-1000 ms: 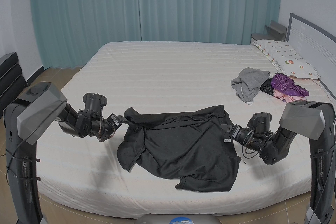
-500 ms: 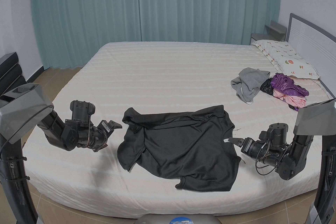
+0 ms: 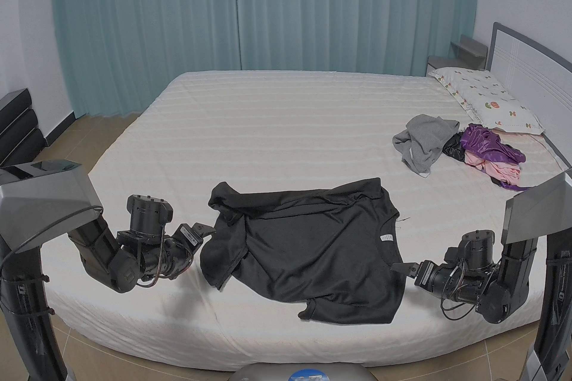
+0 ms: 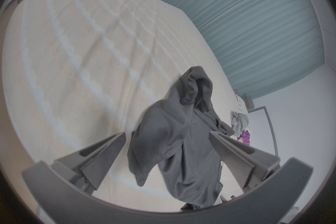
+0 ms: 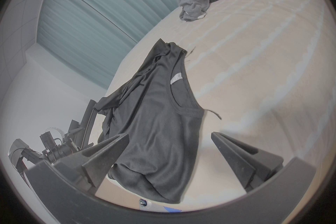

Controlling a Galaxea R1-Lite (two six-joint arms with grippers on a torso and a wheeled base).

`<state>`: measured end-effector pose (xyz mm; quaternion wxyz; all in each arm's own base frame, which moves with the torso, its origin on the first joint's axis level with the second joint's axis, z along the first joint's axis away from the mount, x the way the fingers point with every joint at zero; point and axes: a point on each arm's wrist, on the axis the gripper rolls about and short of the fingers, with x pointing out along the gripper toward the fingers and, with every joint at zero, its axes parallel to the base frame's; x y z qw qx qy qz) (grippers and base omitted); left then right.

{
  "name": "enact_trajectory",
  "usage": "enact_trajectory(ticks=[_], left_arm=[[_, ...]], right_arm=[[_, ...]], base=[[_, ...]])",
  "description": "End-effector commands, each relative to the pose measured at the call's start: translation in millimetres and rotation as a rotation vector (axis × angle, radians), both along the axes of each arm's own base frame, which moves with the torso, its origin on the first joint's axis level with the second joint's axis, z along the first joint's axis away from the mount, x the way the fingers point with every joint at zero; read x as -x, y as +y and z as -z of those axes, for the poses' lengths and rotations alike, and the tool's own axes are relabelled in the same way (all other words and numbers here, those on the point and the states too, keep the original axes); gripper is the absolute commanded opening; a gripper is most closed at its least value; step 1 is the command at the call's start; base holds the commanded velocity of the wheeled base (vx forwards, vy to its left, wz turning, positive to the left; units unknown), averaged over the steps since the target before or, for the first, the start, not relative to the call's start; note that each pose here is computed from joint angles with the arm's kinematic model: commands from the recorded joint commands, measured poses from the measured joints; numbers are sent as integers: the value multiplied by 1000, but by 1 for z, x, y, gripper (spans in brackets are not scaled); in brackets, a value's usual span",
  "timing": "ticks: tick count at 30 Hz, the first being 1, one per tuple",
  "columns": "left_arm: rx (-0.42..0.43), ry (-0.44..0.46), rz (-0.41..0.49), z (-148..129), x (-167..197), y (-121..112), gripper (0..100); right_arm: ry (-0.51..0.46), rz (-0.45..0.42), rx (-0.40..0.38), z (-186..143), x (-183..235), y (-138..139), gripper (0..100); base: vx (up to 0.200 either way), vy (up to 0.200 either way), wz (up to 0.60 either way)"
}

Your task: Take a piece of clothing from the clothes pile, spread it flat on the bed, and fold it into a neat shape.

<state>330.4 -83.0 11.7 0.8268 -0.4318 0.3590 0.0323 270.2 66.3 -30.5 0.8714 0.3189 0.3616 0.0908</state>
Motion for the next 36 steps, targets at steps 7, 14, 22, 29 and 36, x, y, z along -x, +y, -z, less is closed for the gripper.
enact_trajectory(ticks=[7, 14, 22, 29, 36], left_arm=[[-146, 42, -12, 34, -2, -23, 100], [-192, 9, -12, 43, -16, -36, 100], [-284, -16, 9, 55, -27, -42, 100], [-364, -40, -17, 65, -36, -46, 0], [-304, -55, -84, 50, -39, -37, 0]], right_arm=[[27, -40, 13, 17, 6, 11, 100], [22, -43, 14, 22, 7, 11, 100], [29, -64, 15, 24, 10, 17, 100], [33, -80, 19, 26, 11, 22, 100], [26, -112, 29, 28, 11, 30, 100]], base=[[0, 0, 0], [0, 0, 0], [0, 0, 0], [0, 0, 0], [0, 0, 0]])
